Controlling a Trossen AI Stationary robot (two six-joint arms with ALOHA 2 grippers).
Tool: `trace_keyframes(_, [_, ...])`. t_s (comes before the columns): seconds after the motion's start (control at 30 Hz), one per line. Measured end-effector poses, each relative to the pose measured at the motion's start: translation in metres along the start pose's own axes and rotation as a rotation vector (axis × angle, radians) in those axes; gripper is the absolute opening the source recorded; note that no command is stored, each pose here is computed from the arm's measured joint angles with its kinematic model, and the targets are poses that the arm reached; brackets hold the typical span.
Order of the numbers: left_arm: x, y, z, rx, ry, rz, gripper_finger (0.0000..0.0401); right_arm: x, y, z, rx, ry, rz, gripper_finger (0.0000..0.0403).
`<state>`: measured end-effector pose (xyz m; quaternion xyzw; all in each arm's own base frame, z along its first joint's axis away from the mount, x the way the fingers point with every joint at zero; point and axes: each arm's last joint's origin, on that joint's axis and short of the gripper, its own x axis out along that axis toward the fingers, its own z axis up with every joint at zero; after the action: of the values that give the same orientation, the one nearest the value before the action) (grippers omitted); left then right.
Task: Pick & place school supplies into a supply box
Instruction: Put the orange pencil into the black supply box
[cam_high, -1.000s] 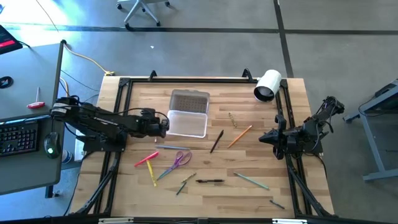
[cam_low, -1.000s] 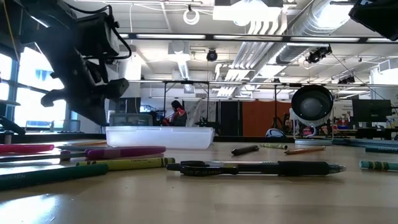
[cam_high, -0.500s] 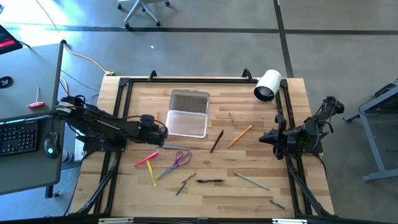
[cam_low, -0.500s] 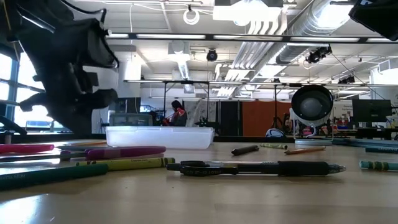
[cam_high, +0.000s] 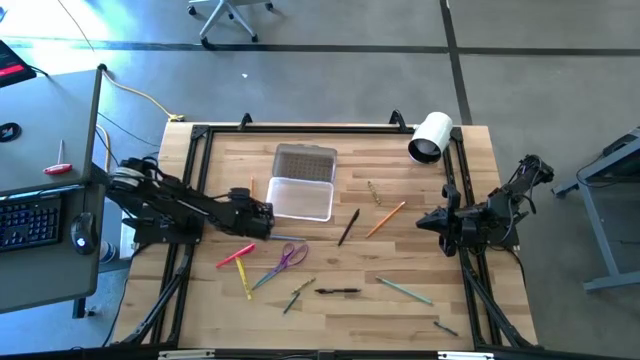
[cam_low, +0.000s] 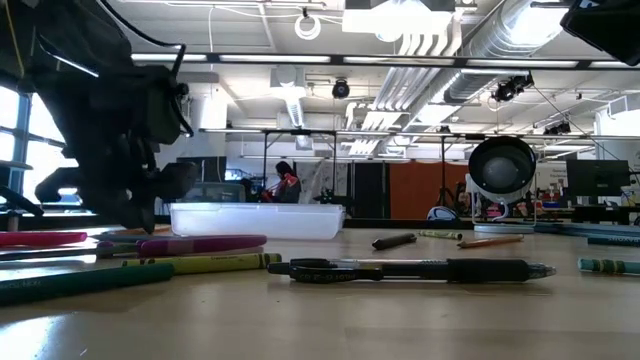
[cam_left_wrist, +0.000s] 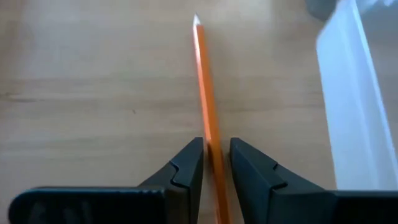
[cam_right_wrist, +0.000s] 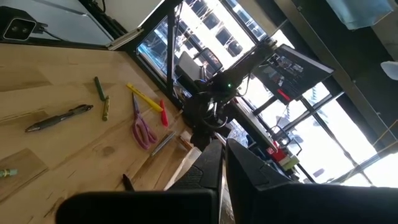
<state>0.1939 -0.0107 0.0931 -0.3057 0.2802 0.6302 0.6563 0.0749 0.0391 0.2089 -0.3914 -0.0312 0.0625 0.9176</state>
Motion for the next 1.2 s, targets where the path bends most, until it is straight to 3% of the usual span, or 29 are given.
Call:
trace_keyframes(0.6, [0.026, 0.002, -0.018, -0.007, -0.209, 0.055, 0.0117, 0.000, 0.000, 0.000, 0.000, -0.004, 0.002, 0.0000])
trace_keyframes(0.83, [0.028, 0.002, -0.019, -0.004, -0.234, 0.050, 0.0033, 0.000, 0.000, 0.000, 0.000, -0.004, 0.003, 0.0000])
trace_keyframes(1.2, [0.018, -0.004, -0.010, -0.053, -0.219, 0.055, 0.0031, 0.000, 0.000, 0.000, 0.001, -0.006, 0.003, 0.0000])
